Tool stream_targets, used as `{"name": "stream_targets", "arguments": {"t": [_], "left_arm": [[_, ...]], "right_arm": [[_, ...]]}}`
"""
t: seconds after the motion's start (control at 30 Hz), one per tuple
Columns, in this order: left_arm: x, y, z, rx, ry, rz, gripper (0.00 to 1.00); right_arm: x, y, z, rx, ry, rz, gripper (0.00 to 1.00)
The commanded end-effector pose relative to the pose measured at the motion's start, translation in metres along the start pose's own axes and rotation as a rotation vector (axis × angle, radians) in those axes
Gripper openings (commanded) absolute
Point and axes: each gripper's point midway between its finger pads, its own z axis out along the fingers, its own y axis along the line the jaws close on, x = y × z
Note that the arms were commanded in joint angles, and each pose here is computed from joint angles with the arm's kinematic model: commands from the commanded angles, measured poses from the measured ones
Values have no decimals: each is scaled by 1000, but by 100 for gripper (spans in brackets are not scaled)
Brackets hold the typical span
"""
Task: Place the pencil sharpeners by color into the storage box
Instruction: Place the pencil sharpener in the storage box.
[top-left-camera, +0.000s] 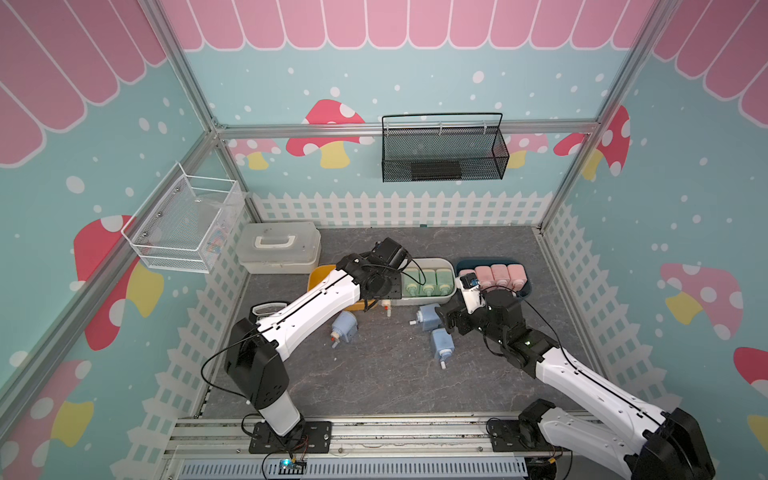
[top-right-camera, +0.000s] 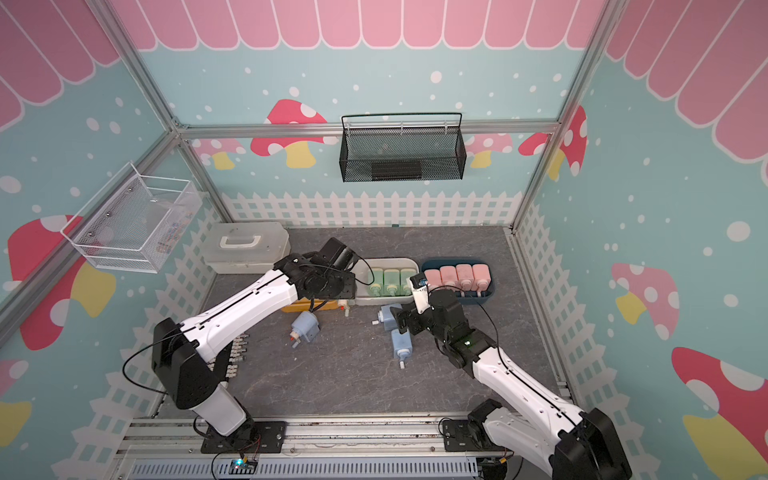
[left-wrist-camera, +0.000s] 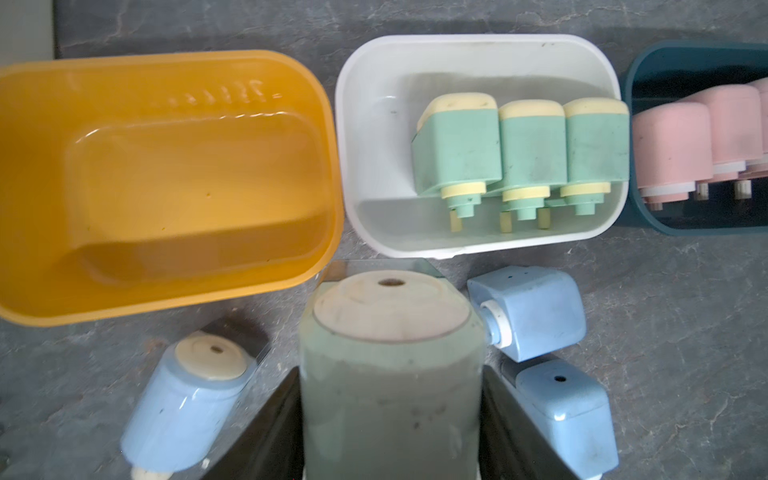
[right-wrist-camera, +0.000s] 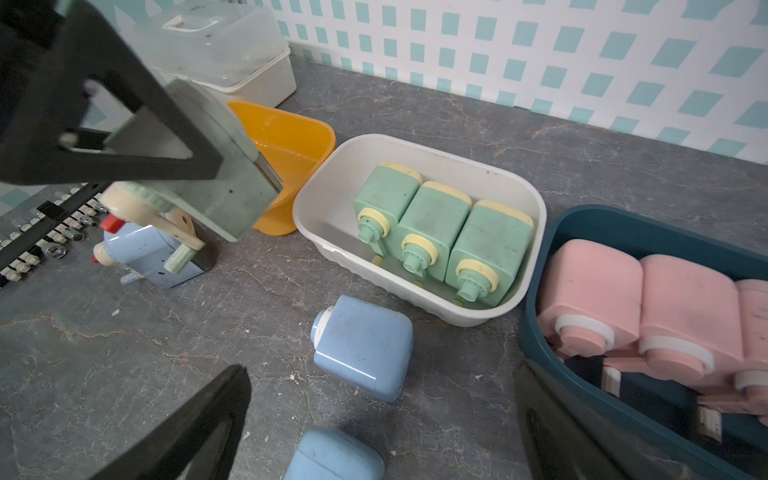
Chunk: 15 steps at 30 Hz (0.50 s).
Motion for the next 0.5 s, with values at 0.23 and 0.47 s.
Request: {"name": "stream_targets", "arguments": {"t": [0.23, 0.47], "left_arm": [[-50, -19, 24, 36, -46, 37, 0], [-59, -3, 40, -12, -43, -6, 0]], "right_arm": [[14, -16, -32, 99, -16, -24, 99], [27, -21, -40, 123, -11, -20, 99]]}}
